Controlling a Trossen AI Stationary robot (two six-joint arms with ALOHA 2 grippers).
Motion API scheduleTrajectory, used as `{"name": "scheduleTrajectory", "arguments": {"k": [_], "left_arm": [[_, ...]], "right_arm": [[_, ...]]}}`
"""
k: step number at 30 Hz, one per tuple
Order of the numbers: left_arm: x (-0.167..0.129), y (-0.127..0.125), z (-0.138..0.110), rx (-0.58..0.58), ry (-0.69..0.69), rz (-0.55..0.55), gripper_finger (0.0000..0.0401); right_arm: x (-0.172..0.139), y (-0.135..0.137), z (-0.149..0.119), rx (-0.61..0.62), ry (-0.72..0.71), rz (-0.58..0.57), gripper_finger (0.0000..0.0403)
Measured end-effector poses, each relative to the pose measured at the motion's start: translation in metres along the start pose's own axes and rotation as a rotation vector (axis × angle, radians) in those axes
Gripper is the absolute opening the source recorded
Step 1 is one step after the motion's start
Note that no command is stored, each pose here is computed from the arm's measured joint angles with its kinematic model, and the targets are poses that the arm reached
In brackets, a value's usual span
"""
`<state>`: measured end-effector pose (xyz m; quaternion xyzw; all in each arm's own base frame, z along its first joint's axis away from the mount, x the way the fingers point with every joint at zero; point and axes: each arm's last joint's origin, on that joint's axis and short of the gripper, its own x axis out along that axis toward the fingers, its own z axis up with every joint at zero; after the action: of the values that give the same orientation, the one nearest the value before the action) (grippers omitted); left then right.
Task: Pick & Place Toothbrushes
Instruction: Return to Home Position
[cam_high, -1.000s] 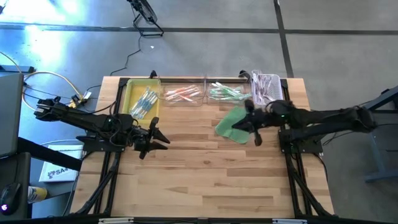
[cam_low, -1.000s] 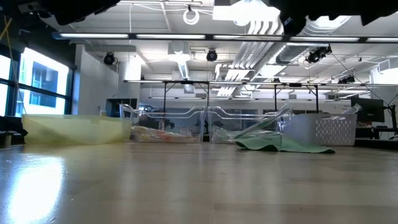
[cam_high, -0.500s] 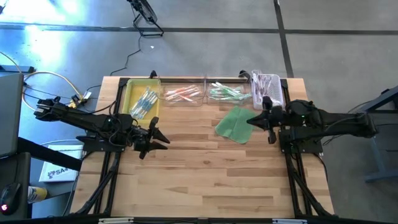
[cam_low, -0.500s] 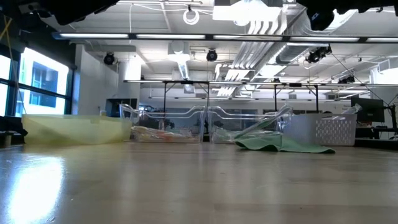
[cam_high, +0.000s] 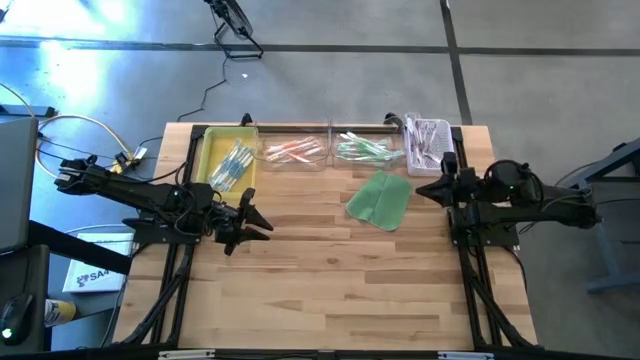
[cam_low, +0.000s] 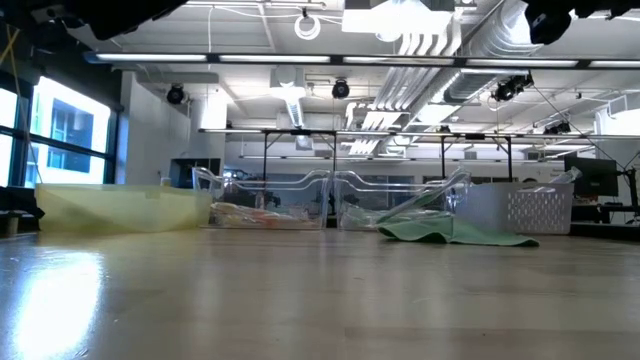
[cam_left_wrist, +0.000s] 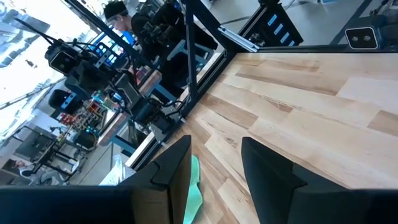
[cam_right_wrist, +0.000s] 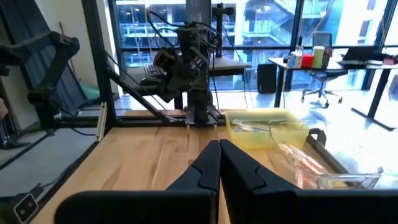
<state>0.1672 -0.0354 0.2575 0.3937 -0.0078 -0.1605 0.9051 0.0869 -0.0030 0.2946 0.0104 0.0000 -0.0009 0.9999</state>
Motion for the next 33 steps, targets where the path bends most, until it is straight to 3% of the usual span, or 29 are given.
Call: {"name": "scheduleTrajectory", "arguments": {"k": [25, 33], "left_arm": [[0.000, 0.000, 0.000, 0.002, -0.004, 0.005, 0.0136], [0.000, 0.001, 0.000, 0.018, -0.004, 0.006, 0.0136]], "right_arm": [[-0.052, -0.003, -0.005, 0.021, -0.112, -0.198, 0.0002], [-0.036, -0.005, -0.030, 0.029, -0.056, -0.228, 0.0002]]}}
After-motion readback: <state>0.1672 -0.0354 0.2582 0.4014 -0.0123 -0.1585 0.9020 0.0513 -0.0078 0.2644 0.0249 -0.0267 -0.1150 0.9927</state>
